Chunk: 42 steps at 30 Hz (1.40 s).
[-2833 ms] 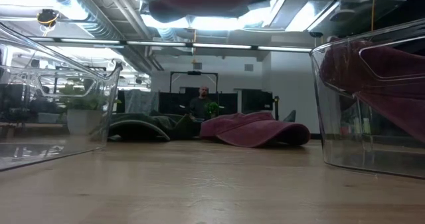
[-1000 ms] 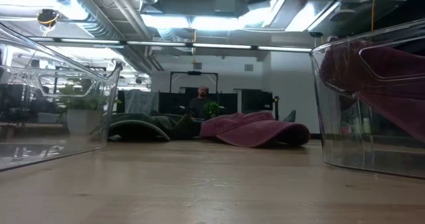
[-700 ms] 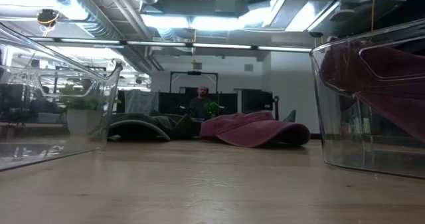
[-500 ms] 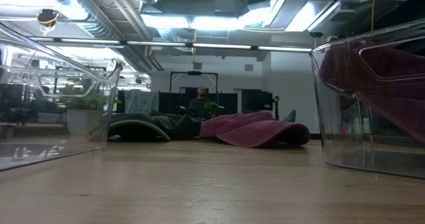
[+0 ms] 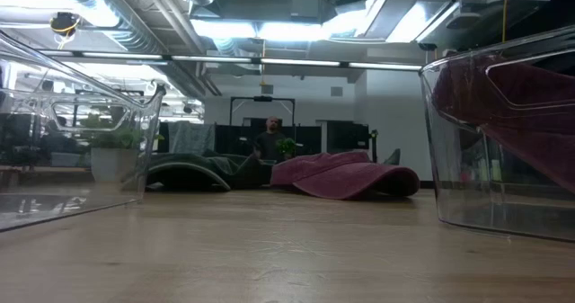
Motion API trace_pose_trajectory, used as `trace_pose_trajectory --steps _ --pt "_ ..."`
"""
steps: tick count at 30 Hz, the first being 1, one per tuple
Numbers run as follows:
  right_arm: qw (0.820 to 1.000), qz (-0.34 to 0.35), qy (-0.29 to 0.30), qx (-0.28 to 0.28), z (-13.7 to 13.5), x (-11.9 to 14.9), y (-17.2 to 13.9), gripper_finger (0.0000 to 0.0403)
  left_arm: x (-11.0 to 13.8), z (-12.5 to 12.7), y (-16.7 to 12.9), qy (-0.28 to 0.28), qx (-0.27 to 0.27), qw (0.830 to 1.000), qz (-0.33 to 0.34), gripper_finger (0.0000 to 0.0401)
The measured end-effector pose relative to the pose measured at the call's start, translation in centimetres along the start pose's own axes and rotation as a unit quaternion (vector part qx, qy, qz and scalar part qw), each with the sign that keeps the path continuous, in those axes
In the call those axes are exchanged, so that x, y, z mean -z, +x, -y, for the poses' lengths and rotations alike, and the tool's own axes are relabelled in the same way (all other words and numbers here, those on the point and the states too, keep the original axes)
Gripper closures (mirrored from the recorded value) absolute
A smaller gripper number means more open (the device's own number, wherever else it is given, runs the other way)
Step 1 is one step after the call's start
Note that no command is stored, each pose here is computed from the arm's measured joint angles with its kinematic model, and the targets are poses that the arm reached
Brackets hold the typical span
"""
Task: Pick & Place hat
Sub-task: Put the left red cap into the right transparent bin
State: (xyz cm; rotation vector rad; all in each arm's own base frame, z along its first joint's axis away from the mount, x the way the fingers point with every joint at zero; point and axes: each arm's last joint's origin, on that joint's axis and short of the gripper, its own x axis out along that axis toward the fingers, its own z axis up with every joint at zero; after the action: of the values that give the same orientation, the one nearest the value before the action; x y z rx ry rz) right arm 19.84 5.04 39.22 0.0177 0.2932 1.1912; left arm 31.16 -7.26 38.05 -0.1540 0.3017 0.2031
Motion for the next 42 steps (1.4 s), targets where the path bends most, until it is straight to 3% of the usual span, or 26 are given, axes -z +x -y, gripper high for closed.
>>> trace_pose_trajectory --steps 17,31,37,42 --pt "0.999 -0.042 -0.026 0.019 0.0 1.1 0.1 0.0400 0.0 0.0 0.0 0.000 -0.001 1.000 0.000 0.0258" --pt "0.987 -0.147 -0.028 0.058 0.6 3.4 0.3 0.0400 0.0 0.0 0.0 0.000 -0.001 1.000 0.000 0.0258" --pt "0.984 -0.175 0.002 0.044 1.0 6.0 0.9 0.0400 0.0 0.0 0.0 0.000 -0.001 1.000 0.000 0.0258" --pt "0.972 -0.223 0.030 0.066 1.4 8.6 1.2 0.0400 0.0 0.0 0.0 0.000 -0.001 1.000 0.000 0.0258"
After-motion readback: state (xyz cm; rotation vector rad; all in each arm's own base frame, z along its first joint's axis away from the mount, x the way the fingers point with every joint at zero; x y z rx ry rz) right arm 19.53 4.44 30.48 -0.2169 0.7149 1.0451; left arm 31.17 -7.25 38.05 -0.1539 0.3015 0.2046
